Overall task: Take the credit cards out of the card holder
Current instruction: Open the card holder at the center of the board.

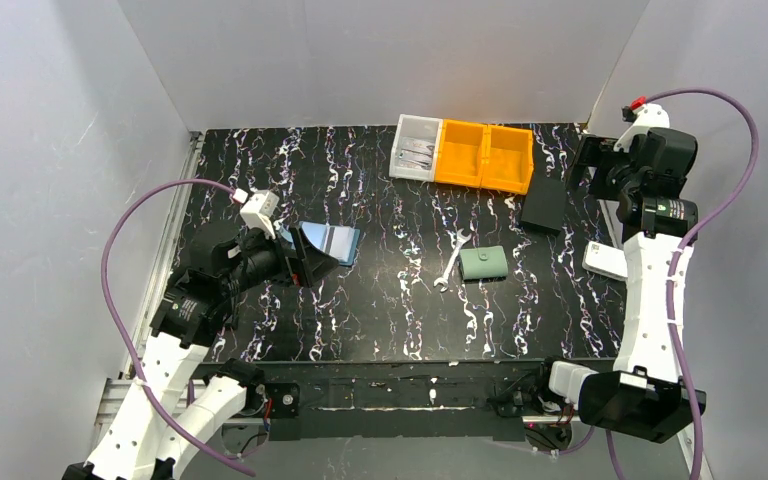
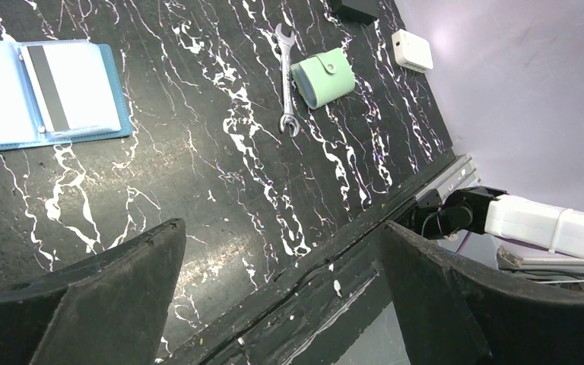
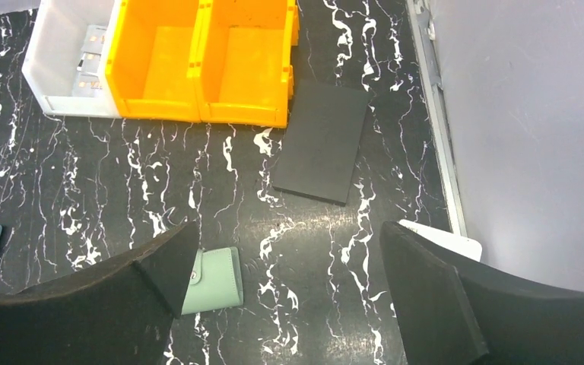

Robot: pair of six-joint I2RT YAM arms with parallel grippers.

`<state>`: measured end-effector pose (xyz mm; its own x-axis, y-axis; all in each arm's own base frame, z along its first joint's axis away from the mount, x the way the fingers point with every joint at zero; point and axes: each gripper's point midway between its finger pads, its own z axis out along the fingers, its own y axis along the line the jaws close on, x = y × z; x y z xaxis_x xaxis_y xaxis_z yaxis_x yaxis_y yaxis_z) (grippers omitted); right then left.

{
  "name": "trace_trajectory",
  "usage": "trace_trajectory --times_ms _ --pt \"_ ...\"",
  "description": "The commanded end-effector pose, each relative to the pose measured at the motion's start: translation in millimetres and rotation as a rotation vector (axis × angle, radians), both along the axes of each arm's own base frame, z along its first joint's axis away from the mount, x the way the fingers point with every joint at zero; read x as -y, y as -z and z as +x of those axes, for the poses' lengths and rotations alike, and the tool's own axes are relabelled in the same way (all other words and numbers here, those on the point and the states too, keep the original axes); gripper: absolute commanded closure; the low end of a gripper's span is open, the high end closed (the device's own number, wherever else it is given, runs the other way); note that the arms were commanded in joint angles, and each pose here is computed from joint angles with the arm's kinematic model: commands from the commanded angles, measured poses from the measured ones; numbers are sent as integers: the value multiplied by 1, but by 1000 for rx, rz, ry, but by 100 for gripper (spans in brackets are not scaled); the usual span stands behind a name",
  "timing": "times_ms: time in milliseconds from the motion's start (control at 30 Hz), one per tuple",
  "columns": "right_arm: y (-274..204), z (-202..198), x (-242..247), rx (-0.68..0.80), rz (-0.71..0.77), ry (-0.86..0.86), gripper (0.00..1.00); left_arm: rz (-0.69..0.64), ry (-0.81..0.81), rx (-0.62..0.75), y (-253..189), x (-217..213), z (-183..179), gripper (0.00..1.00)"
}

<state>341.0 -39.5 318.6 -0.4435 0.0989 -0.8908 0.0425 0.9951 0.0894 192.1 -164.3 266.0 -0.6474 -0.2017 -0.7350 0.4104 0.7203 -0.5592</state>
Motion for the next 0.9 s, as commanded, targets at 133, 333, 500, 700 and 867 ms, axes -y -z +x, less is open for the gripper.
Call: trace_trajectory --times_ms 133,333,500,700,867 --pt "8 -2 -8 11 20 -39 2 -81 73 -20 -2 15 -6 2" --pt "48 -17 -51 -15 -84 -464 2 -202 93 -72 8 29 -6 2" --pt "116 -27 -75 -150 -146 -755 2 -271 134 -156 31 41 -6 2" --pt "176 -3 -95 -348 -347 -835 7 -262 113 -271 69 43 -10 2" --pt "211 13 -133 -461 -373 -828 26 -243 92 -295 86 40 -13 2"
